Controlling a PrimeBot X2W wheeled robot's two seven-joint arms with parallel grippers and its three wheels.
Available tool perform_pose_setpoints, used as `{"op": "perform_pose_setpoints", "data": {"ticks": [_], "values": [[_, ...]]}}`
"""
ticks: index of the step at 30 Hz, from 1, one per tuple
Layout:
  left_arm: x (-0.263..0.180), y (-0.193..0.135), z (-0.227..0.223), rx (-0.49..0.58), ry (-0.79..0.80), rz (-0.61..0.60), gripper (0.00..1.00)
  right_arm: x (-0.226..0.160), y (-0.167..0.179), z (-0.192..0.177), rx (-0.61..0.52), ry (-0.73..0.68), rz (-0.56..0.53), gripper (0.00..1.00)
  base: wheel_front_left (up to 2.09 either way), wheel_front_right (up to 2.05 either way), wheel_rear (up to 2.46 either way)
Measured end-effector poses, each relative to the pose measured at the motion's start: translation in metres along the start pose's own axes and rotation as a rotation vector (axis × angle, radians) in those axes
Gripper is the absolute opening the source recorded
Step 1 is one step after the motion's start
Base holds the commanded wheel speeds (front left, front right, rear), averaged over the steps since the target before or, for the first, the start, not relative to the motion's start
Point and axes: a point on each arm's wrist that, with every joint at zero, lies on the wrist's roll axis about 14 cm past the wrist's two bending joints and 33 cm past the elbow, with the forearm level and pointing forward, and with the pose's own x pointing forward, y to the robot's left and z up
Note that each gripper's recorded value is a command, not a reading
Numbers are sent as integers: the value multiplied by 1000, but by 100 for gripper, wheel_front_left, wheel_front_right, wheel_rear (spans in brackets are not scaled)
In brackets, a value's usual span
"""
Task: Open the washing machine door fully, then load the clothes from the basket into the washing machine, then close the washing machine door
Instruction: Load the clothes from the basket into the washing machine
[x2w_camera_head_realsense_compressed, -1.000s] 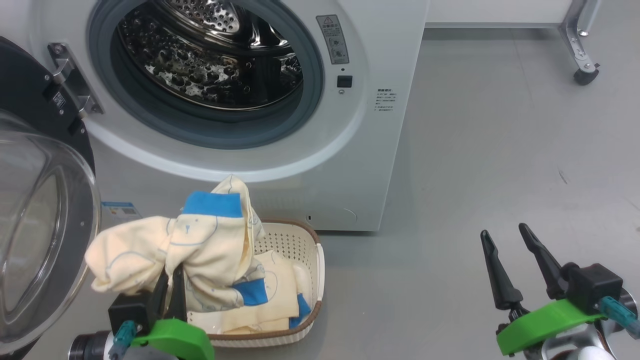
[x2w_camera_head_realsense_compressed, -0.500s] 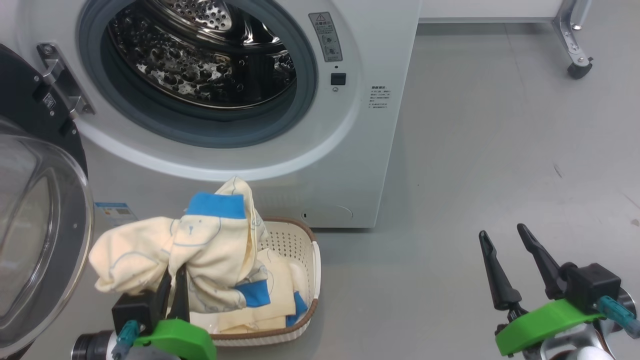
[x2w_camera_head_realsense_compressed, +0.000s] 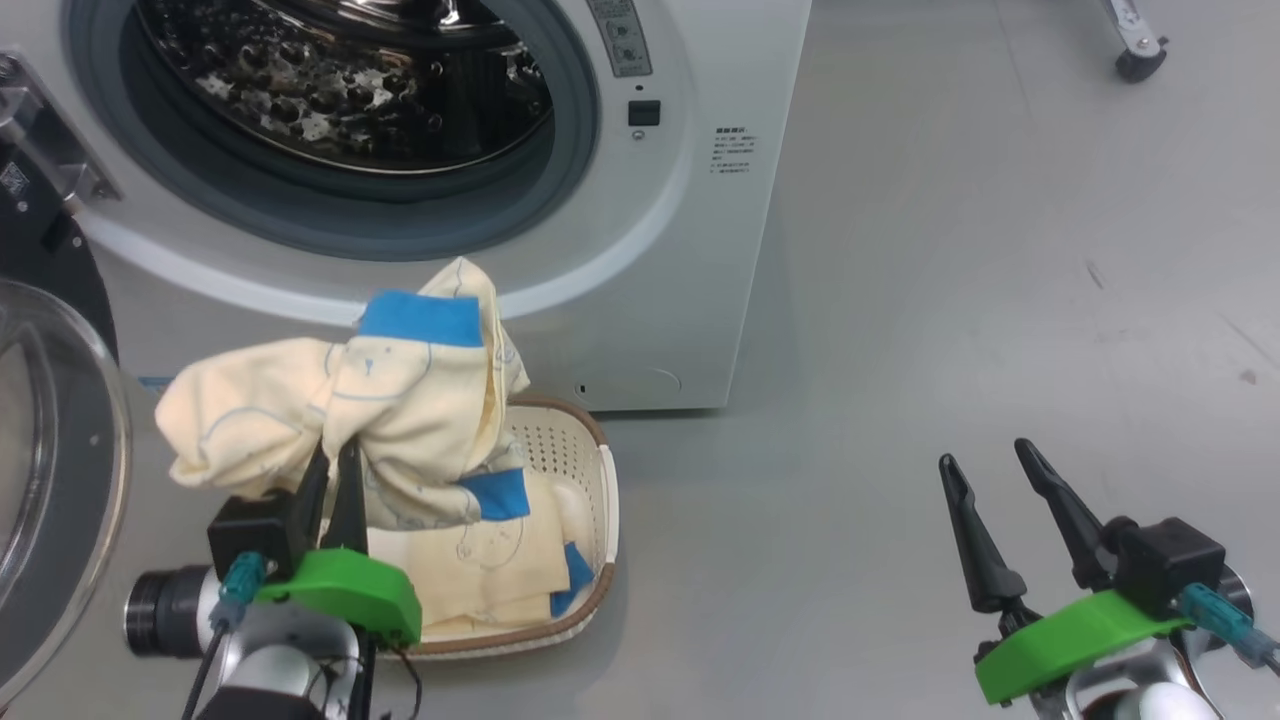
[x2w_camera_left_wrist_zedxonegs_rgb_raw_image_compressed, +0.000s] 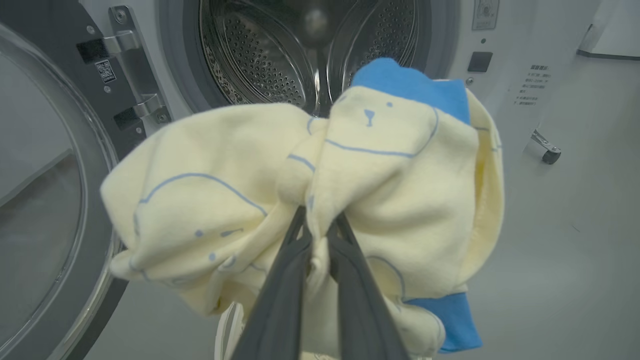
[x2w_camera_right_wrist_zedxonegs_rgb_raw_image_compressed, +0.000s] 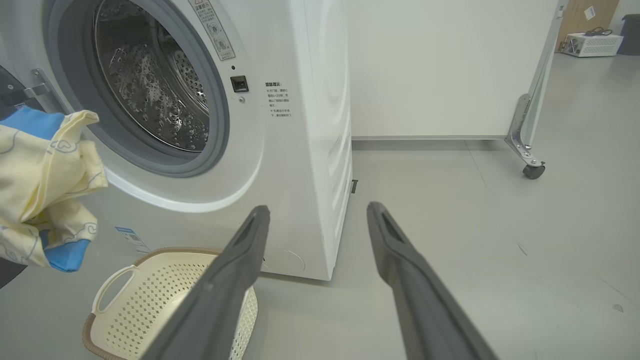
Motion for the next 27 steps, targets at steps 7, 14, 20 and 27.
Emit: {"op": "perform_pose_setpoints", "data": {"ticks": [7,14,20,27], "values": [[47,4,2,29,7,-18,0,20,-4,-5,18,-2,-7,100,0,0,0],[104,5,-6,45,56,-64,0,35,-16,-21,43,23,-42,100,0,0,0],[153,2,-17,30,141,-118,0,46,-28,-35,59,43,-74,100,0,0,0],[208,7,-26,11,244,-145,0,54,-40,-52,69,84,-104,100,0,0,0]]}}
